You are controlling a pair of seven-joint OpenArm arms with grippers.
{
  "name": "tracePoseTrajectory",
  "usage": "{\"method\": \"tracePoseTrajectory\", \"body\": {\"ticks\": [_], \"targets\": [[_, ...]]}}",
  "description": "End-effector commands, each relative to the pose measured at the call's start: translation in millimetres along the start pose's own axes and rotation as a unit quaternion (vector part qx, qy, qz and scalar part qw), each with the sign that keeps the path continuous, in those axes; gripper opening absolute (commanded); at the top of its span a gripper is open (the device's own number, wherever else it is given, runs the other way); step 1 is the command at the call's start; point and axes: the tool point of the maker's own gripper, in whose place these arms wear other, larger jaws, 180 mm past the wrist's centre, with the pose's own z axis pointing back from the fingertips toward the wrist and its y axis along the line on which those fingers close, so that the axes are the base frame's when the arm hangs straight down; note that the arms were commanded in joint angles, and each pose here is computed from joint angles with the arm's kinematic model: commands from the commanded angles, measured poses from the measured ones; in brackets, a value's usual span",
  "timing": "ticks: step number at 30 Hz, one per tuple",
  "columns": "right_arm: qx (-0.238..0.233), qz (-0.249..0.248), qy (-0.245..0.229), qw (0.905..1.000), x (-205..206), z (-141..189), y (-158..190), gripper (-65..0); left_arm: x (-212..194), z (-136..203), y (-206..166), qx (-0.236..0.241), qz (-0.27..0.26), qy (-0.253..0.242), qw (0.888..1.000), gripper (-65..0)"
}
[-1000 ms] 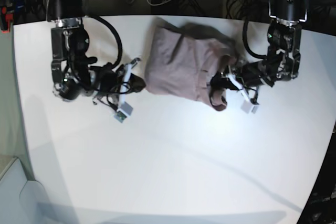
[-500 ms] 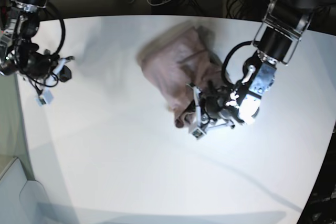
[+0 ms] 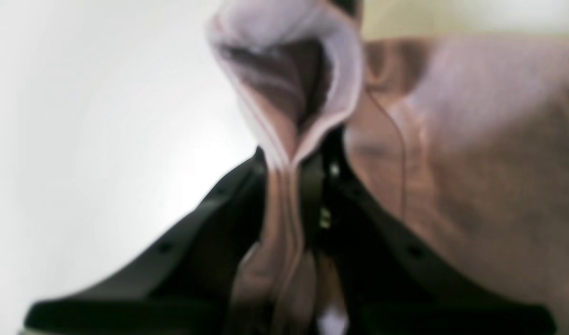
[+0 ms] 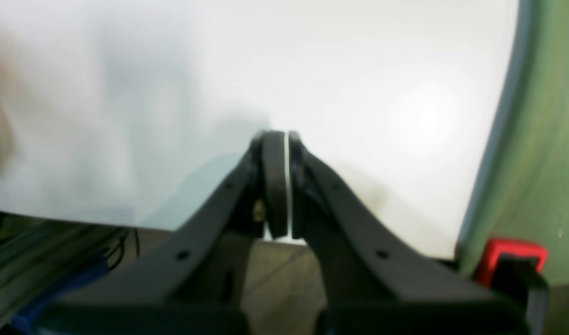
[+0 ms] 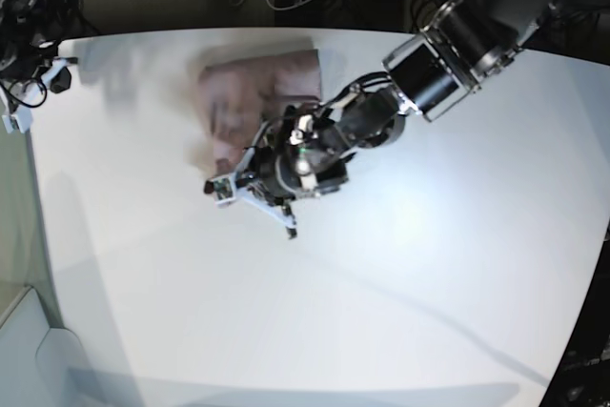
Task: Layout the t-shirt on the table in an organized manner, then fold the t-shirt properly
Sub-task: 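Press and flatten the folded bundle with the left gripper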
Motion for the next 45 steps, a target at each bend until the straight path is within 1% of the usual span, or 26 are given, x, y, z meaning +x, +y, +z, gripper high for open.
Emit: {"method": "tracePoseTrajectory", "body": {"ticks": [1, 3, 5, 7, 16, 17, 19, 23, 25, 28, 33, 35, 37, 40, 45], "targets": [[-0.011, 0.005, -0.017, 0.9998, 9, 8, -8, -65.0, 17, 2, 9, 0.014, -0.025, -0.014, 0.999, -64.9], [-0.01, -0.005, -0.014, 0.9998, 1, 8, -7, -65.0, 22, 0, 5, 0.023, -0.063, -0.008, 0.998, -64.9], [-0.013, -0.013, -0.016, 0.9997, -1, 10, -9, -65.0, 26, -1, 6, 0.032, -0.082, -0.004, 0.996, -64.9], [-0.015, -0.015, -0.016, 0.9996, -2, 11, -11, -65.0, 20, -3, 7, 0.038, -0.095, 0.008, 0.995, -64.9], [-0.014, -0.014, -0.012, 0.9997, -3, 10, -10, -65.0, 6, -2, 13, 0.044, -0.097, 0.023, 0.994, -64.6], [-0.013, -0.014, -0.012, 0.9998, -3, 9, -9, -65.0, 3, -2, 14, 0.044, -0.096, 0.025, 0.994, -63.2], [-0.013, -0.014, -0.012, 0.9998, -3, 9, -9, -65.0, 1, -2, 14, 0.044, -0.096, 0.027, 0.994, -58.5], [-0.012, -0.013, -0.011, 0.9998, -3, 9, -8, -65.0, 4, 0, 15, 0.046, -0.098, 0.022, 0.994, -43.6], [-0.012, -0.013, -0.011, 0.9998, -3, 9, -8, -65.0, 5, 0, 16, 0.048, -0.099, 0.021, 0.994, -37.9], [-0.012, -0.013, -0.011, 0.9998, -3, 9, -8, -65.0, 8, 2, 23, 0.055, -0.102, 0.02, 0.993, -32.3], [-0.012, -0.013, -0.011, 0.9998, -3, 9, -8, -65.0, 19, 8, 38, 0.07, -0.11, 0.01, 0.991, -27.7], [-0.012, -0.013, -0.011, 0.9998, -3, 9, -8, -65.0, 21, 14, 46, 0.081, -0.115, 0.006, 0.99, -27.2], [-0.012, -0.013, -0.011, 0.9998, -3, 9, -8, -65.0, 33, 24, 59, 0.097, -0.125, -0.007, 0.987, -27.1], [-0.012, -0.013, -0.011, 0.9998, -3, 9, -8, -65.0, 44, 31, 68, 0.109, -0.13, -0.019, 0.985, -27.3], [-0.012, -0.013, -0.012, 0.9998, -3, 9, -8, -65.0, 50, 48, 97, 0.141, -0.095, -0.039, 0.985, -27.3]]}}
